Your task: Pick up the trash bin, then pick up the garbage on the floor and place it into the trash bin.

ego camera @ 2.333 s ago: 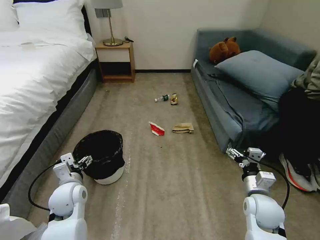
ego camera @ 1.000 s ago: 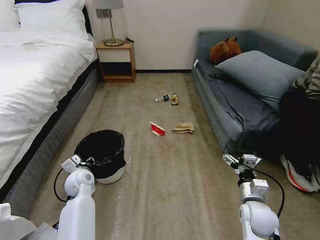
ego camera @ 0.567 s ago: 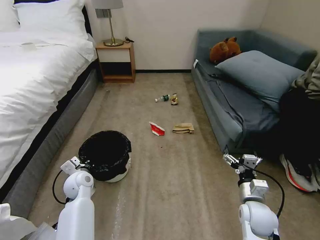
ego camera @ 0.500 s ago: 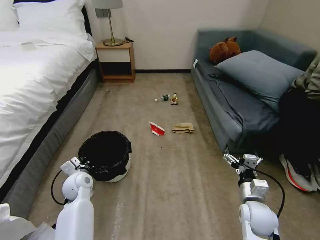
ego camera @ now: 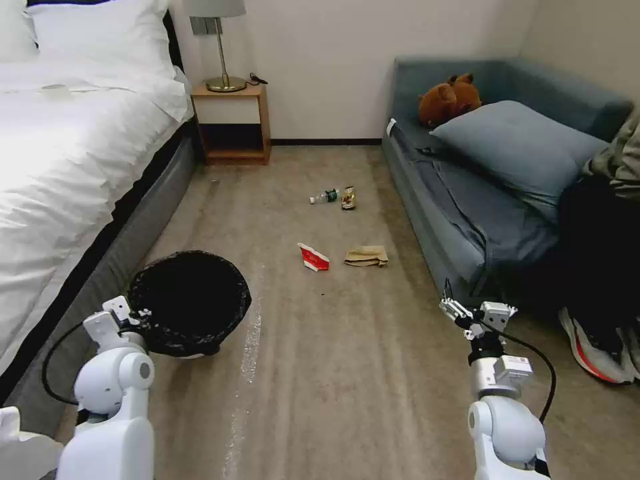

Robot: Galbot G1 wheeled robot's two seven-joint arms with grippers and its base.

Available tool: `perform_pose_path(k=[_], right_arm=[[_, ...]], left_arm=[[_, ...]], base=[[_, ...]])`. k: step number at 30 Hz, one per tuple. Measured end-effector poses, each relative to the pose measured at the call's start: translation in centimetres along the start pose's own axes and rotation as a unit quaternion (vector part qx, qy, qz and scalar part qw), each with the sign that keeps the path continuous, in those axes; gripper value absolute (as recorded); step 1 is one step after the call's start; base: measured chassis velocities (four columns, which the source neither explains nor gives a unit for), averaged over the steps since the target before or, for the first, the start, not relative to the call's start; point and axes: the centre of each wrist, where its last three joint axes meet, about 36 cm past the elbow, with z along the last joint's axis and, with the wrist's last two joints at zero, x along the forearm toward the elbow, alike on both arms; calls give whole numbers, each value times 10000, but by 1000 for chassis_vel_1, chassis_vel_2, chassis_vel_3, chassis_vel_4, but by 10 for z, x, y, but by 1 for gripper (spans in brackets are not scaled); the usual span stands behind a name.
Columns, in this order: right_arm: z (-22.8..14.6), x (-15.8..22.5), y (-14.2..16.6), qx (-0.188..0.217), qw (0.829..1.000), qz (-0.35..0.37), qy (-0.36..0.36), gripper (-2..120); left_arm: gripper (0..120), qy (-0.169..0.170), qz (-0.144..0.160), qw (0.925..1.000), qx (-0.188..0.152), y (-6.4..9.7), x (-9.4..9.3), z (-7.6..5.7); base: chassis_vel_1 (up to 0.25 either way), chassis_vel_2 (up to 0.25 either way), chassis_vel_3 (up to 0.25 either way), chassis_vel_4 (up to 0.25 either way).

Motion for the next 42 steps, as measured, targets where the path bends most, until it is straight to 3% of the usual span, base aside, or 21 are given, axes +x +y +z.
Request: perform_pose_path(k=[3, 14, 42], right_arm=[[3, 1, -3, 57, 9996, -284, -52, 100], [3, 2, -9, 43, 9997, -256, -47, 100], [6, 5, -12, 6, 9997, -255, -44, 100]], left_arm=[[3, -81, 53, 9999, 36, -2, 3, 0], [3, -58, 215, 9996, 153, -15, 8, 6], [3, 0, 186, 9995, 259, -12, 5, 10]], base=[[0, 0, 0, 0], [0, 0, 0, 0], [-26, 33, 31, -31]])
